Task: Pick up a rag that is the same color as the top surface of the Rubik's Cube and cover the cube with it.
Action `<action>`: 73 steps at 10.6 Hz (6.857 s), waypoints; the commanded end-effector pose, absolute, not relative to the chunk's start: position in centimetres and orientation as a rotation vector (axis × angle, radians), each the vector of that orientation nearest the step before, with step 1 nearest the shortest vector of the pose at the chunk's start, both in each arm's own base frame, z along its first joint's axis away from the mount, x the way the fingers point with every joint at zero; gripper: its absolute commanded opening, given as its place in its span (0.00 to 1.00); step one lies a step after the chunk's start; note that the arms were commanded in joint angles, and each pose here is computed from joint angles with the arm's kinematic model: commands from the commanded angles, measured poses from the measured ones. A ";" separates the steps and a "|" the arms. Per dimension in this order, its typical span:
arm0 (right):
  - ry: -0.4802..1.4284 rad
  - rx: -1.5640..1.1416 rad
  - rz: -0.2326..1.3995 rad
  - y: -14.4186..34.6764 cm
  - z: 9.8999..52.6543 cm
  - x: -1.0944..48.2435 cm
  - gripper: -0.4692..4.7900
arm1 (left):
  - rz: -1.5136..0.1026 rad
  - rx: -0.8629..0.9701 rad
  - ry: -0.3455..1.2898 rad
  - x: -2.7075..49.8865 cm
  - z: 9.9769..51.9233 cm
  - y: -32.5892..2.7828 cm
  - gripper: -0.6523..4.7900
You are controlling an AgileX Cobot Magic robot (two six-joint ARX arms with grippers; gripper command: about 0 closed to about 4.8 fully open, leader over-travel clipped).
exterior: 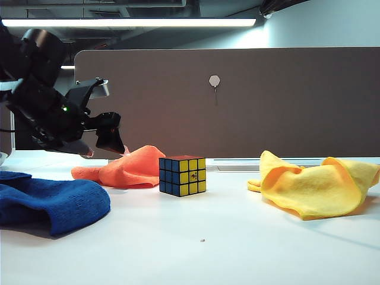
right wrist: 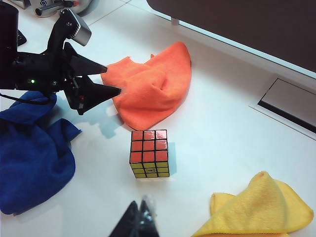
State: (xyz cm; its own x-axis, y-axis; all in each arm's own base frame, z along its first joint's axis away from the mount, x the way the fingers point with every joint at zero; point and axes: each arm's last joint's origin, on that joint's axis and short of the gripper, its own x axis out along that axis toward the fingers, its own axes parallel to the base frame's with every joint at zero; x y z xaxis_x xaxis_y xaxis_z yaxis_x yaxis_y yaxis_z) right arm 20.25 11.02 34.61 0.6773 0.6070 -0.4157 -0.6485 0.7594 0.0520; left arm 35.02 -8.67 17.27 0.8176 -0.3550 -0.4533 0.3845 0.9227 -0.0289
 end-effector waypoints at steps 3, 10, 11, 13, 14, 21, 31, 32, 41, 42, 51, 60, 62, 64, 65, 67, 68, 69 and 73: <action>0.412 -0.099 0.714 11.0 34.9 20.2 0.09 | -0.397 -0.033 0.443 36.5 14.6 -9.1 0.87; 0.412 -0.099 0.713 11.0 34.9 20.2 0.09 | -0.617 -0.213 0.266 37.0 16.4 -9.8 0.11; 0.412 -0.099 0.713 11.0 34.9 20.2 0.09 | -0.630 -0.229 0.244 37.0 16.7 -9.9 0.11; 0.412 -0.099 0.713 11.0 34.9 20.2 0.09 | -0.672 -0.320 0.103 37.1 18.4 -10.0 0.11; 0.411 -0.100 0.713 11.0 34.9 20.2 0.09 | -0.693 -0.337 0.111 37.1 18.5 -10.0 0.11; 0.412 -0.101 0.706 11.0 34.9 20.2 0.09 | -0.641 -0.369 0.236 37.0 17.5 -9.9 0.80; 0.446 -0.105 0.706 11.0 34.6 20.1 0.09 | -0.577 -0.428 0.327 40.3 14.1 -10.6 0.34; 0.446 -0.105 0.706 11.0 34.6 20.1 0.09 | -0.573 -0.431 0.363 40.2 13.8 -10.6 0.32; 0.447 -0.105 0.705 11.0 34.6 20.1 0.09 | -0.872 -0.495 0.149 40.0 16.9 -11.1 0.11; 0.447 -0.105 0.705 11.0 34.6 20.1 0.09 | -0.920 -0.531 0.069 39.8 18.0 -11.1 0.11; 0.437 -0.114 0.664 10.9 34.6 20.2 0.09 | -1.531 -0.497 0.237 36.4 23.5 -11.1 0.11; 0.412 -0.115 0.647 10.9 34.9 20.3 0.09 | -1.792 -0.532 0.507 32.4 22.7 -18.5 0.14; 0.411 -0.114 0.648 10.9 34.9 20.3 0.09 | -1.742 -0.582 0.504 32.7 22.6 -18.5 0.64; 0.413 -0.114 0.650 10.9 34.8 20.3 0.09 | -1.698 -0.611 0.447 32.7 22.8 -18.9 0.89; 0.413 -0.114 0.650 10.9 34.8 20.3 0.09 | -1.691 -0.620 0.441 32.7 22.8 -19.0 1.00; 0.413 -0.114 0.650 10.9 34.8 20.3 0.09 | -1.728 -0.607 0.414 32.2 23.4 -20.0 1.00; 0.413 -0.114 0.650 10.9 34.8 20.3 0.09 | -1.727 -0.615 0.397 32.2 23.8 -20.4 1.00; 0.417 -0.115 0.650 10.9 34.8 20.3 0.09 | -1.737 -0.622 0.378 32.2 24.7 -21.0 1.00; 0.449 -0.119 0.649 10.8 34.5 20.2 0.09 | -1.727 -0.645 0.367 32.5 25.2 -21.1 1.00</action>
